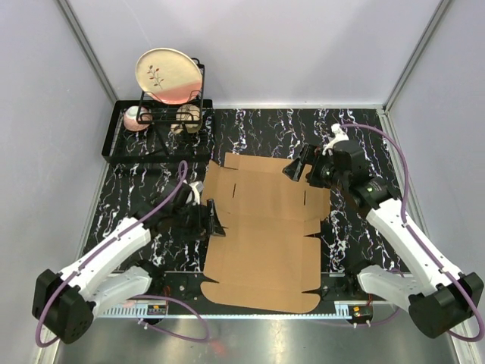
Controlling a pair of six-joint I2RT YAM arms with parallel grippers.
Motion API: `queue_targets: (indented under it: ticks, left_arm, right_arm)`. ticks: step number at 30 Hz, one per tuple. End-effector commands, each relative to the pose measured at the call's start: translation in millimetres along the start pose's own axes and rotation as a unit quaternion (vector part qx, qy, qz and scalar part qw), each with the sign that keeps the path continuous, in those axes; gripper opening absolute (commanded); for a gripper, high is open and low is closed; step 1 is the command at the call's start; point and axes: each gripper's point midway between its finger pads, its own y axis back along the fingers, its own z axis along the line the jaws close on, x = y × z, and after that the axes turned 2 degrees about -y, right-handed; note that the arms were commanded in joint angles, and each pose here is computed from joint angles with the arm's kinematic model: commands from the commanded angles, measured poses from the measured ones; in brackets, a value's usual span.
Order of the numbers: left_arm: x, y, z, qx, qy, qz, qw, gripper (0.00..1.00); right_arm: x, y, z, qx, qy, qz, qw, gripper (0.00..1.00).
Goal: Fold the paper box
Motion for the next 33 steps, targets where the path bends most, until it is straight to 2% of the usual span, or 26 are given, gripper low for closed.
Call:
queue_targets:
  ticks: [1,3,7,10,11,12,13,14,15,16,17,19,20,24,27,30,33]
  left_arm:
    - [-0.5,21.4,0.5,-0.034,0.009,-0.014,0.999,0.88]
    - [-14.0,36.4,-10.7,-0.032,-0.006,-0.040,0.999,0.95]
    - [-58.2,60.7,-24.8,-0.046,-0.027,-0.134,0.989,0.99]
    - [-90.1,45.5,-38.8,-0.019,-0.007,-0.185,0.983,0.99]
    - [-90.5,25.7,-30.2,-0.027,0.016,-0.174,0.984,0.99]
    - [-95.8,16.3,-28.8,-0.026,0.023,-0.179,0.983,0.99]
    - [-108.2,8.0,-29.5,-0.027,0.027,-0.202,0.979,0.99]
    - [-108.3,-8.1,-21.3,-0.038,0.040,-0.195,0.979,0.98]
    - [-119.3,-13.1,-25.3,-0.030,0.039,-0.215,0.975,0.95]
    - [-120.8,-23.2,-19.5,-0.041,0.048,-0.212,0.975,0.90]
    - [-126.0,-26.6,-17.0,-0.049,0.051,-0.221,0.973,0.81]
    - [-140.4,-34.0,-16.3,-0.063,0.050,-0.230,0.970,0.76]
    - [-146.3,-35.1,-17.5,-0.068,0.047,-0.233,0.969,0.70]
    - [-184.6,-29.6,-36.5,-0.085,0.027,-0.254,0.963,0.70]
    - [-214.8,-18.5,-44.0,-0.108,0.016,-0.285,0.952,0.71]
    - [-240.9,-15.1,-49.4,-0.112,0.020,-0.309,0.944,0.72]
    - [-261.9,-19.6,-54.1,-0.096,0.026,-0.320,0.942,0.74]
  right_arm:
    - [2.7,3.5,-5.7,0.009,0.013,-0.004,1.000,0.97]
    - [2.8,2.3,-7.5,0.014,0.015,-0.003,1.000,0.97]
    - [-2.1,-13.2,-13.3,0.033,0.015,-0.004,0.999,0.97]
    - [-5.3,-45.2,-19.7,0.049,0.001,0.001,0.999,0.95]
    - [-7.0,-55.7,-24.9,0.059,-0.006,-0.004,0.998,0.93]
    - [-6.3,-74.4,-32.3,0.072,-0.019,-0.008,0.997,0.88]
    - [-11.7,-83.6,-40.4,0.090,-0.022,-0.024,0.995,0.78]
    - [-10.7,-98.2,-50.1,0.109,-0.021,-0.023,0.994,0.70]
    - [-21.3,-106.1,-57.1,0.126,-0.020,-0.048,0.991,0.61]
    - [-24.7,-113.8,-60.6,0.135,-0.017,-0.054,0.989,0.58]
    - [-19.8,-129.4,-71.3,0.152,-0.005,-0.043,0.987,0.57]
    - [-37.9,-145.3,-70.6,0.165,0.010,-0.058,0.985,0.56]
    - [-42.1,-161.3,-72.0,0.170,0.021,-0.051,0.984,0.56]
    - [-27.5,-195.4,-75.6,0.164,0.022,-0.007,0.986,0.49]
    - [-9.3,-211.4,-87.3,0.160,0.009,0.001,0.987,0.30]
    - [10.3,-224.1,-98.1,0.162,-0.002,0.023,0.987,0.00]
    - [22.3,-230.0,-104.7,0.161,-0.012,0.031,0.986,0.00]
